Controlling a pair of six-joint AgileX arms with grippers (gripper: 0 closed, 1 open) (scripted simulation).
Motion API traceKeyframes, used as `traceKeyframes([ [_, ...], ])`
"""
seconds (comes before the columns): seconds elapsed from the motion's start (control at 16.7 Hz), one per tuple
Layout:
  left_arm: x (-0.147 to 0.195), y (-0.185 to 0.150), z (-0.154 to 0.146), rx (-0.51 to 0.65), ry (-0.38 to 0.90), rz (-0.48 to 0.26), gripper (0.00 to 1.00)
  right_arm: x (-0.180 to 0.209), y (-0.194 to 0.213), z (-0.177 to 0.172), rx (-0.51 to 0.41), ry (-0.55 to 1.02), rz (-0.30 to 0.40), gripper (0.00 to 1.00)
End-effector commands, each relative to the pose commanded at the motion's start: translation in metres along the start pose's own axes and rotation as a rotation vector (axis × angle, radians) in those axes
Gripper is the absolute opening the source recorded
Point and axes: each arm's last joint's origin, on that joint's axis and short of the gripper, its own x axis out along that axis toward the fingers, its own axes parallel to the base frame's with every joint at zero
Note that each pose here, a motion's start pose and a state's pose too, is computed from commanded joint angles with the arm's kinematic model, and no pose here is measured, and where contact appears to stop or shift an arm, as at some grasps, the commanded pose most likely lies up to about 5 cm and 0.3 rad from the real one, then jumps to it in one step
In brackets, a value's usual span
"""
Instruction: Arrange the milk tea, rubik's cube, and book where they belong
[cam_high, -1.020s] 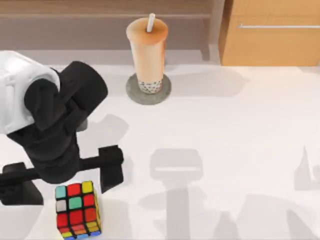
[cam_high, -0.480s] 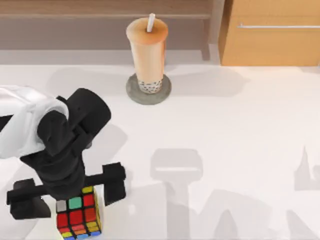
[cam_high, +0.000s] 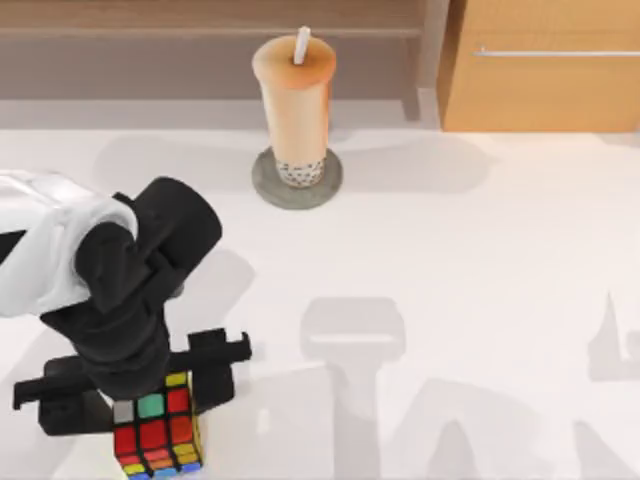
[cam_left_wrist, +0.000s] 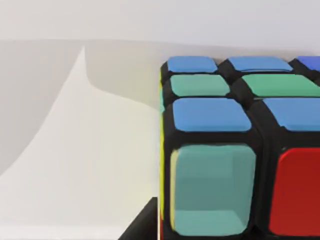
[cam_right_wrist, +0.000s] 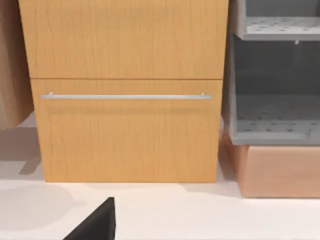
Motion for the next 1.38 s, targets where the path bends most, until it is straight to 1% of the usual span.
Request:
traceKeyframes([
  [0.36,0.000,0.000,0.000,0.000,0.000,0.000,0.02,0.000,0.000,0.000,0.000,0.000,0.000,1.00],
  [0.42,0.000,0.000,0.000,0.000,0.000,0.000,0.00,0.000,0.000,0.000,0.000,0.000,0.000,1.00],
  [0.96,-0.001,0.000,0.000,0.002,-0.002,-0.002,0.00,0.000,0.000,0.000,0.000,0.000,0.000,1.00],
  [1.38,-0.031,0.000,0.000,0.002,-0.001,-0.002,0.00,0.000,0.000,0.000,0.000,0.000,0.000,1.00],
])
